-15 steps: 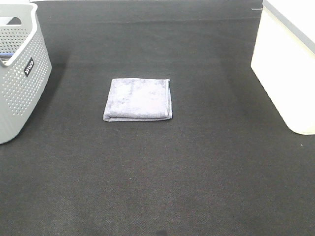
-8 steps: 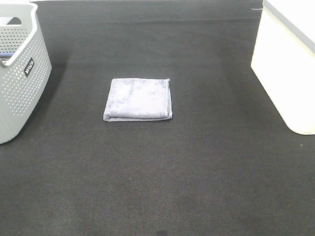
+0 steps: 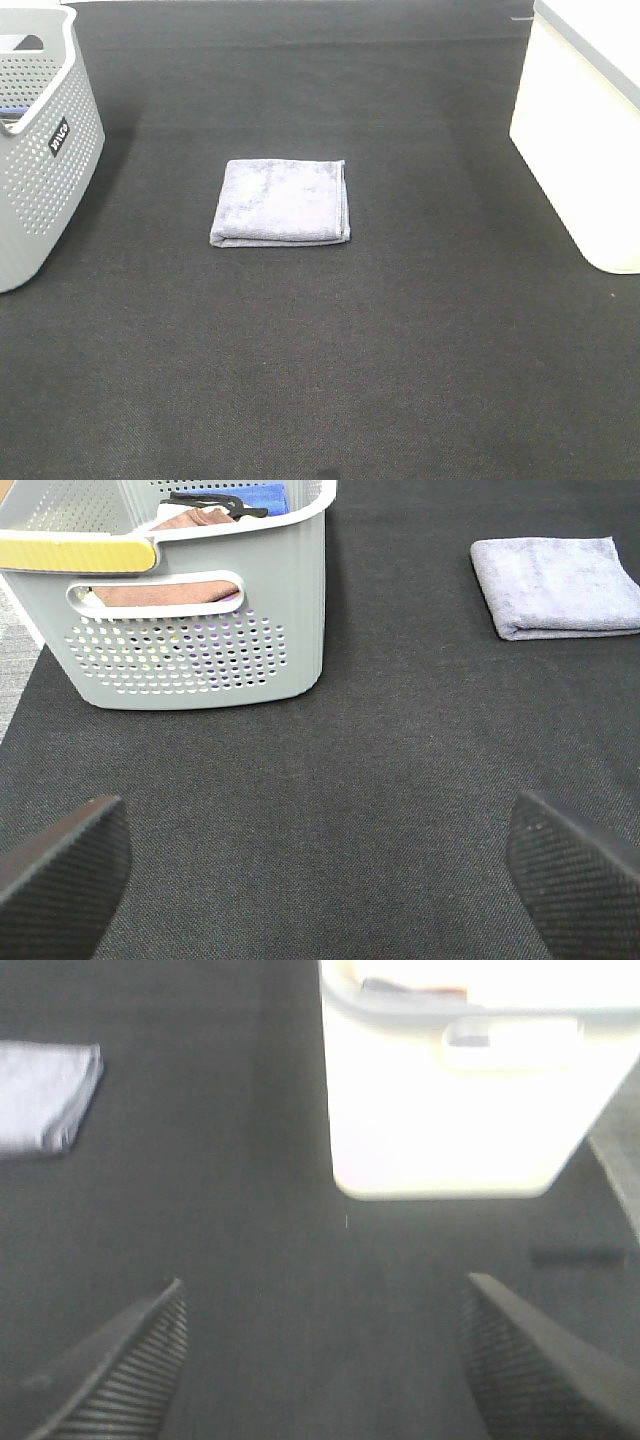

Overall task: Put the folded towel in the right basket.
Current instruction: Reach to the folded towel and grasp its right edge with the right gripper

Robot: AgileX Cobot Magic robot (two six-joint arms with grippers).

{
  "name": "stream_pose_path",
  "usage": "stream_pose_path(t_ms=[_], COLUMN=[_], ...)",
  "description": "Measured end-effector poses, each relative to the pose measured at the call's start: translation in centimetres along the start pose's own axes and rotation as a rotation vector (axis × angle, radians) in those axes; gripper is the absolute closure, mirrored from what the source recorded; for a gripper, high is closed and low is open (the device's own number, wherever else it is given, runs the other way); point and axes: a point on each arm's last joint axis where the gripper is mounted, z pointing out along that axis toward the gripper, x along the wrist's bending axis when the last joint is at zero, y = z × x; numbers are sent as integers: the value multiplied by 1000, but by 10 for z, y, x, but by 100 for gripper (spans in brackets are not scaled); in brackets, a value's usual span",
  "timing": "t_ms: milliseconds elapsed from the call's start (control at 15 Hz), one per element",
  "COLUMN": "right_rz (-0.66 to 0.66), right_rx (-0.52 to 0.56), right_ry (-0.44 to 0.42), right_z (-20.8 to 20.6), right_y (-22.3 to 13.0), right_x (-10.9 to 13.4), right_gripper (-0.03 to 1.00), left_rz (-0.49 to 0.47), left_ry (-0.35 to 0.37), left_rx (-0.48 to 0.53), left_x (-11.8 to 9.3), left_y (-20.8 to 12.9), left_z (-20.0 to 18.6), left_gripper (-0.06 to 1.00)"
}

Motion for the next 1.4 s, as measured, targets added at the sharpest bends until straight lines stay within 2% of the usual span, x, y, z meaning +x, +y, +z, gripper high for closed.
stream_pose_path(t_ms=[133,200,533,867,1000,1133,1267,1400], right_rz=[7,27,46,64,59,3,-56,-88], right_rx=[18,34,166,346,373,398,410,452], right_ry=[4,23,82,137,161,206,268,324], right_z=[14,27,100,193,225,265,294,323], right_y=[34,64,149,197,215,231,239,234], right_x=[-1,0,1,1,2,20,49,76], right_gripper=[25,25,25,25,25,25,25,25], left_rz=[0,0,0,0,0,0,0,0], left_ry=[0,0,0,0,0,0,0,0], left_rx=[0,0,0,0,0,0,0,0], left_x=[0,0,0,0,0,0,0,0], left_y=[0,0,0,0,0,0,0,0], left_z=[0,0,0,0,0,0,0,0], left_gripper=[-3,-3,-3,-3,-3,-3,-3,-3])
